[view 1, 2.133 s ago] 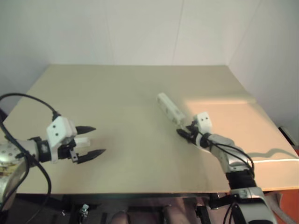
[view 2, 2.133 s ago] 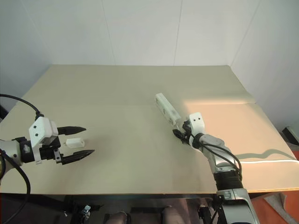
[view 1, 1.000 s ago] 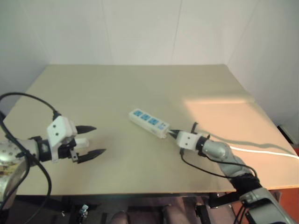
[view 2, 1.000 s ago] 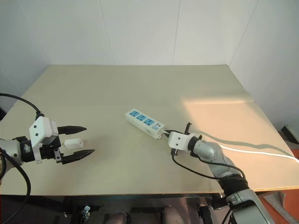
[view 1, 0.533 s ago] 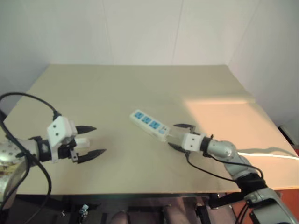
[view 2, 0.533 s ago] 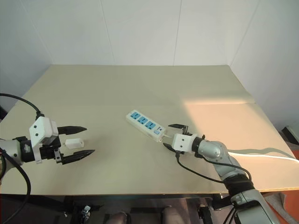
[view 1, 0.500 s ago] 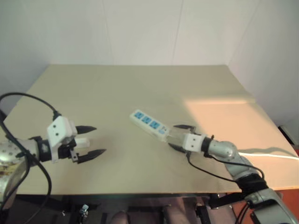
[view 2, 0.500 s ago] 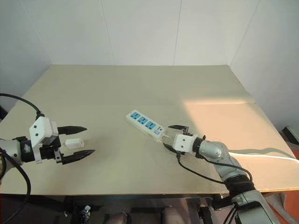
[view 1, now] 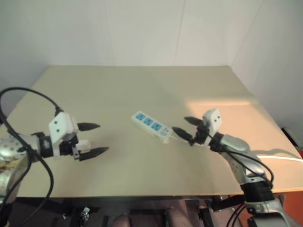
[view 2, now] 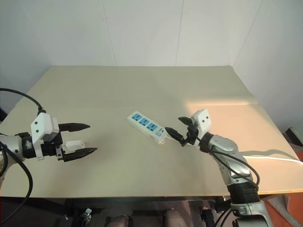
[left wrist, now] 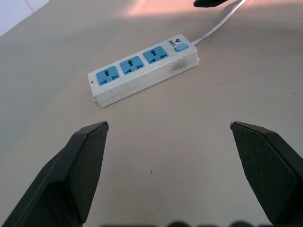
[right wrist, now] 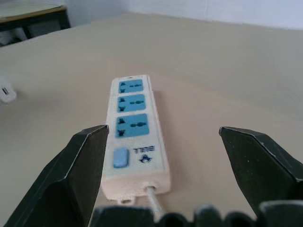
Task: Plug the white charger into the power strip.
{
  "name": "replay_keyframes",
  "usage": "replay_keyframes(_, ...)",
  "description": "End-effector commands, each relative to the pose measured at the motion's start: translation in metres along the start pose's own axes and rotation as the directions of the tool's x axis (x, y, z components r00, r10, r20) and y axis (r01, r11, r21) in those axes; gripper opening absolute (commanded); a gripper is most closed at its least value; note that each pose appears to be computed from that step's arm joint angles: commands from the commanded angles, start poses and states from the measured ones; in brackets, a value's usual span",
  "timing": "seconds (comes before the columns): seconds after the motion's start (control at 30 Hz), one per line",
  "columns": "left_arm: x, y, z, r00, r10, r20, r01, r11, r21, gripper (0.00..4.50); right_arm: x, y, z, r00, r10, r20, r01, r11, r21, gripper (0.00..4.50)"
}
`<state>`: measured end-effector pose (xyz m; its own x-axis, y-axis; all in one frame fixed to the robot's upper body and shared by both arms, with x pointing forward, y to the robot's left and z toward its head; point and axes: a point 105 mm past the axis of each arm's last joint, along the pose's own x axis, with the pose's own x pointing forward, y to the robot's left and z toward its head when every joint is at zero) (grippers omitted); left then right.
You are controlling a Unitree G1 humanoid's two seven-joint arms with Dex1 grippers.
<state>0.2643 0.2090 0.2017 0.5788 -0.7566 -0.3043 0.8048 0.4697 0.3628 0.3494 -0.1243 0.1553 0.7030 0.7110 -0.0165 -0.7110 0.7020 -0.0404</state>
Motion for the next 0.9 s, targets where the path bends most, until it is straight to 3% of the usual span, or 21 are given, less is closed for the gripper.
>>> replay_keyframes(0.03, 0.0, 0.002, 0.008, 1.0, -0.007, 0.027, 0.007, 1.0, 0.02, 4.5, 0.007, 0.012, 0.01, 1.0, 0.024, -0.004, -0.024, 1.0, 0.0, 4.45)
replay_keyframes(0.2, 0.0, 0.002, 0.009, 1.0, -0.005, 0.027, 0.005, 1.0, 0.023, 4.5, 0.016, 0.024, -0.008, 0.996, 0.053, -0.072, -0.058, 0.996, -0.063, 4.45)
replay_keyframes(0.57, -0.001, 0.001, 0.01, 1.0, 0.0, 0.026, 0.0, 1.0, 0.022, 4.5, 0.044, 0.02, -0.02, 0.999, 0.011, -0.05, -0.015, 0.998, -0.069, 4.45)
replay_keyframes(0.9, -0.003, 0.0, 0.009, 1.0, 0.008, 0.023, -0.009, 1.0, 0.022, 4.5, 0.049, 0.017, -0.034, 0.998, 0.031, -0.053, -0.034, 0.997, -0.064, 4.45)
